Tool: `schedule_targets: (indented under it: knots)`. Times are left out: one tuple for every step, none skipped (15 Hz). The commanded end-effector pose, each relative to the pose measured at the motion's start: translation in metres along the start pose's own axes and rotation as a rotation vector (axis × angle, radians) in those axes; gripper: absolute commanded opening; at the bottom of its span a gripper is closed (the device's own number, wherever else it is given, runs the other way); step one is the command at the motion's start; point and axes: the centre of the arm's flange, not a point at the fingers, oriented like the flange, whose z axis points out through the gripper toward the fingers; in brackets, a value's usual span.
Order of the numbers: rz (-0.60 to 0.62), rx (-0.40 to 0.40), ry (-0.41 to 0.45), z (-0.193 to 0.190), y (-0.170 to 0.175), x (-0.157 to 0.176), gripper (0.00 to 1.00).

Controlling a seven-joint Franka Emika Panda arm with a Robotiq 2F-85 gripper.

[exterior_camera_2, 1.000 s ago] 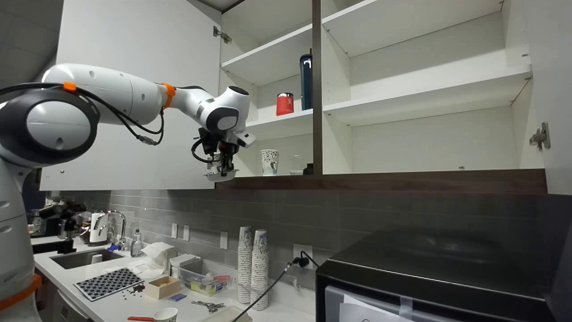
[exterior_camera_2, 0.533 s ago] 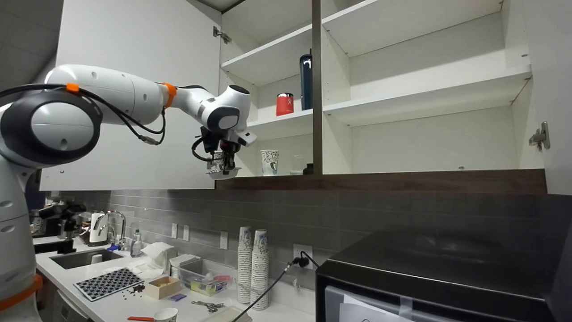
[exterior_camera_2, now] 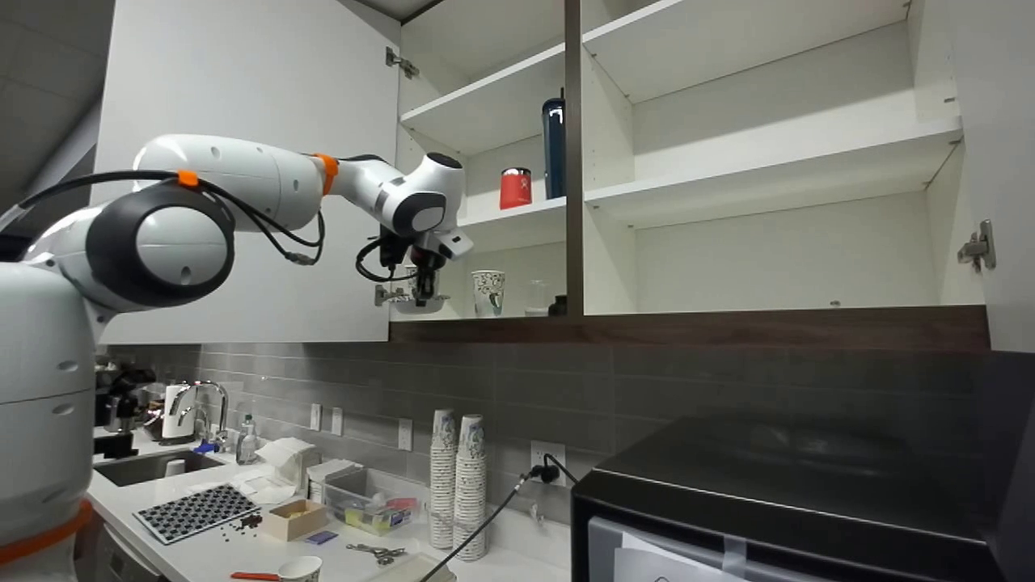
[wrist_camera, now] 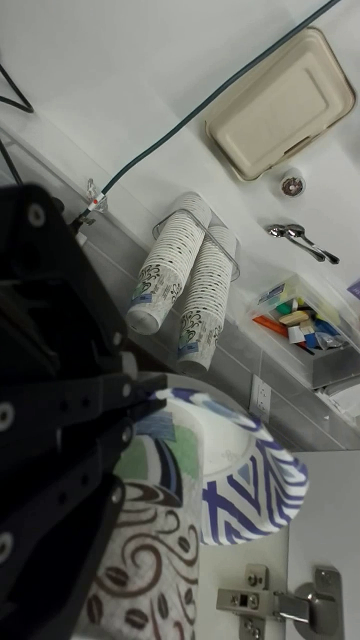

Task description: Put the chopsticks in the cup, then put the bowl in the top cabinet

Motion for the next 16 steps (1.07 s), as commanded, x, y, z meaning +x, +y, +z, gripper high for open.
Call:
schedule_targets:
  knots:
    - [0.039,-0.004,0.035,0.009,-0.025,0.014,0.00]
    - [0.042,-0.009,0.042,0.012,-0.028,0.016,0.00]
    - [0.040,-0.018,0.053,0.015,-0.030,0.018,0.00]
    - [0.039,-0.025,0.064,0.016,-0.033,0.019,0.00]
    - [0.040,-0.030,0.074,0.017,-0.037,0.021,0.00]
    - [0.041,-0.035,0.084,0.019,-0.040,0.024,0.00]
    - [0.045,-0.041,0.093,0.022,-0.043,0.026,0.00]
    - [0.047,-0.044,0.100,0.024,-0.046,0.028,0.00]
    - [0.050,-0.049,0.106,0.026,-0.050,0.029,0.00]
    - [0.055,-0.052,0.110,0.028,-0.053,0.031,0.00]
    - [0.058,-0.057,0.114,0.031,-0.056,0.032,0.00]
    - [0.064,-0.061,0.117,0.034,-0.059,0.034,0.00]
    - [0.070,-0.060,0.120,0.036,-0.063,0.035,0.00]
    - [0.072,-0.062,0.124,0.039,-0.065,0.036,0.00]
    - [0.076,-0.062,0.130,0.042,-0.068,0.038,0.00]
    - [0.079,-0.061,0.134,0.043,-0.071,0.040,0.00]
